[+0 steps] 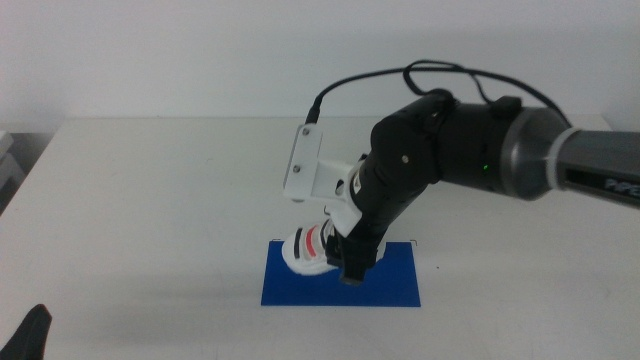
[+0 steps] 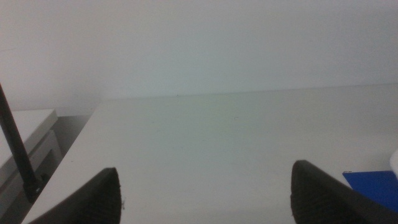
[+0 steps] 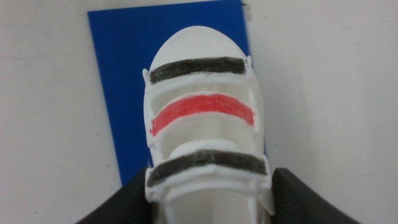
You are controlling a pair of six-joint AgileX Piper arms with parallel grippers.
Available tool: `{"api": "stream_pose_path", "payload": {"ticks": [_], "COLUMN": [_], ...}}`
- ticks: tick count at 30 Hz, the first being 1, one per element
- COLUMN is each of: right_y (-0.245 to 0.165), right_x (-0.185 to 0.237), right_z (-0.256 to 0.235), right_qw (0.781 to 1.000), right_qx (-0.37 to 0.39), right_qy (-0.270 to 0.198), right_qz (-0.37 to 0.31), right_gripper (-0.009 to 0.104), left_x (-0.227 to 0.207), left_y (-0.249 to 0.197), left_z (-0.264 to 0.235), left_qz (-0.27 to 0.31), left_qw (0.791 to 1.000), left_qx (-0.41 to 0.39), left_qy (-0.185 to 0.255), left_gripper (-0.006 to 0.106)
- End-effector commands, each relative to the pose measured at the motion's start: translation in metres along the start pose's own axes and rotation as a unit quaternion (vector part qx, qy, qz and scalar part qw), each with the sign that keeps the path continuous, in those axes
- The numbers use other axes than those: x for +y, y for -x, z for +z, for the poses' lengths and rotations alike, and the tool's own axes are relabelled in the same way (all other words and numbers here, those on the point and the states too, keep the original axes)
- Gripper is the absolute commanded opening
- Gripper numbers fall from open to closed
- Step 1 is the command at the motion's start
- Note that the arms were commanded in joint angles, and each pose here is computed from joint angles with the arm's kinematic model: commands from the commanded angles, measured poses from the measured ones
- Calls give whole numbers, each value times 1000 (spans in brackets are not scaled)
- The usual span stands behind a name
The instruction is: Use one arm to grab the shoe from the table and place it on the mat.
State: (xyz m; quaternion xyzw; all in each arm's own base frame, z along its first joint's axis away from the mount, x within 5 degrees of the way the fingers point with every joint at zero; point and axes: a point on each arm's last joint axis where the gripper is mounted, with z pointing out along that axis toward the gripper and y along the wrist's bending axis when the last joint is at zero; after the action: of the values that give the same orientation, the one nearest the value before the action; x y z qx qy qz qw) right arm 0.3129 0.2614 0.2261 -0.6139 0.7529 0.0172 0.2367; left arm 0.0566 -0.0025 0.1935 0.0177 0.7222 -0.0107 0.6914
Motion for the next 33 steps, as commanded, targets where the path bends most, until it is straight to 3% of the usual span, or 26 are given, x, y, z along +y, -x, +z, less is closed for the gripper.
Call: {"api": "stream_pose_path", "payload": {"ticks": [1,22,29,33], "right_y": [8,-12,-15,-14], "right_x": [-9,-20,-19,-19], "right_z": [-18,15,16,16], "right_qw": [999,1000,1000,1000], "right_qx": [-40,4,14,14], "right_qy": [-24,-6,-1,0], "right_qz": [-2,1,-1,0], "right_gripper": [-4,-3,12,31], "left_x": [0,0,0,0], "left_y": [6,6,6,6], "left_z": [-1,-1,-1,-1], "left_qz": [-7,-7,-7,-7], "left_qw": [999,999,999,999], "left_qx": [-44,-44,-44,-44], "left_qy": [1,1,1,1], "left_gripper": [94,94,94,94]}}
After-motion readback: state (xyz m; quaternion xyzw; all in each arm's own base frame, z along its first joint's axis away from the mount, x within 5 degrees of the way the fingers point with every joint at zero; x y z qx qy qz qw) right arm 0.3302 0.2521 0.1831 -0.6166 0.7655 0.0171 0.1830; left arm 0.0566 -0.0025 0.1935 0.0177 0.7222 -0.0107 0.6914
